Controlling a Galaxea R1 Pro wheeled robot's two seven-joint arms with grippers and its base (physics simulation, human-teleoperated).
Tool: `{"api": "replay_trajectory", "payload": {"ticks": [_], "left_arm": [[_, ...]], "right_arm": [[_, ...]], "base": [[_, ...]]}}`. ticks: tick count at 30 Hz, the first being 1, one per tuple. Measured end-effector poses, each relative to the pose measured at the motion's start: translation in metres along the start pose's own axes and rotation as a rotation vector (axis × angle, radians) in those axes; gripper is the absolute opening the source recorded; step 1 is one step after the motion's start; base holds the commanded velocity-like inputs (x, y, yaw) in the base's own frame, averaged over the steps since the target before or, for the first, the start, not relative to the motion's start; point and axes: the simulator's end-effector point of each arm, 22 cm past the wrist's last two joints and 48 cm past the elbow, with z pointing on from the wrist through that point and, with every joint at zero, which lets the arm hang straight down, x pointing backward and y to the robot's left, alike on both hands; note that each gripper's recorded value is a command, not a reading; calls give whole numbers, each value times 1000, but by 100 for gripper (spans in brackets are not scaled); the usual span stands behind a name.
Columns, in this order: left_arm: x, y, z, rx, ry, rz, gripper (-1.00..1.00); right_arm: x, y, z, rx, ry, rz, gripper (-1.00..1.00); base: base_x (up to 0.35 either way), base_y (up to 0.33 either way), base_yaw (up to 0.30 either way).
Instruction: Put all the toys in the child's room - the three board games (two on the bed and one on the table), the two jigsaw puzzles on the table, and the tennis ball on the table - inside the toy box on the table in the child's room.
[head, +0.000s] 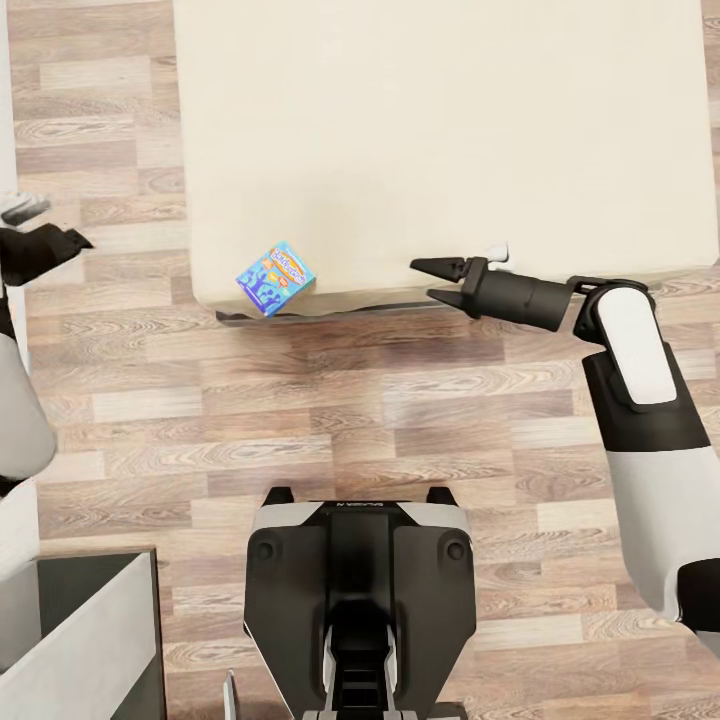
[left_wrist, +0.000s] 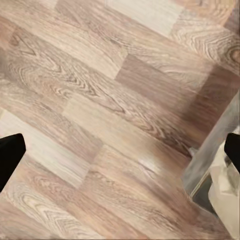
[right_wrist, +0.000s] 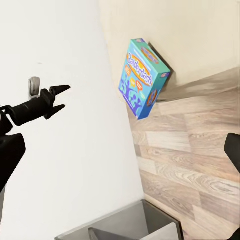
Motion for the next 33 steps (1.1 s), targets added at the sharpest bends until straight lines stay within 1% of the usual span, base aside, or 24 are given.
{"api": "replay_trajectory", "payload": {"ticks": [1,2,6,7,10,13,14,15,17,19,21,22,24,25,26,27,31,33], "left_arm": [[-4,14,0,-18,1,-5,100],[-9,38,-1,-53,6,-9,100],[-9,82,1,-102,27,-18,100],[-3,104,4,-126,49,-15,100],[14,135,10,-144,90,-13,100],[39,156,17,-136,138,-4,100],[50,161,20,-129,156,-1,100],[71,169,24,-118,190,8,100],[98,178,29,-106,231,17,100],[152,204,35,-117,292,48,100],[180,219,38,-130,306,68,100],[206,228,42,-137,311,90,100],[239,233,46,-137,322,111,100],[269,232,48,-128,333,128,100],[285,229,49,-122,345,134,100],[310,224,50,-111,362,140,100],[345,217,49,-94,394,142,100],[365,217,48,-93,424,142,100]], "right_arm": [[-1,-1,-1,3,-1,-1,100],[-2,-4,-5,11,-2,-3,100],[-3,-13,-13,32,-2,-6,100],[-3,-17,-17,40,-2,-5,100],[-2,-22,-23,48,1,1,100],[4,-29,-27,53,6,16,100],[6,-31,-28,55,8,22,100],[11,-38,-32,66,12,33,100],[17,-47,-38,81,18,44,100],[29,-59,-54,107,33,50,100],[36,-60,-61,107,42,52,100],[47,-61,-66,106,54,61,100],[62,-66,-70,109,70,81,100],[80,-74,-75,119,88,106,100],[91,-78,-77,123,98,124,100],[110,-86,-81,136,116,154,100],[144,-99,-88,154,149,212,100],[162,-105,-92,165,168,241,100]], "base": [[0,0,0],[0,0,0],[0,0,0],[0,0,0],[0,0,0],[0,0,0],[0,0,0],[0,0,0],[0,0,0],[0,0,0],[0,0,0],[0,0,0],[0,0,0],[0,0,0],[0,0,0],[0,0,0],[0,0,0],[0,0,0]]}}
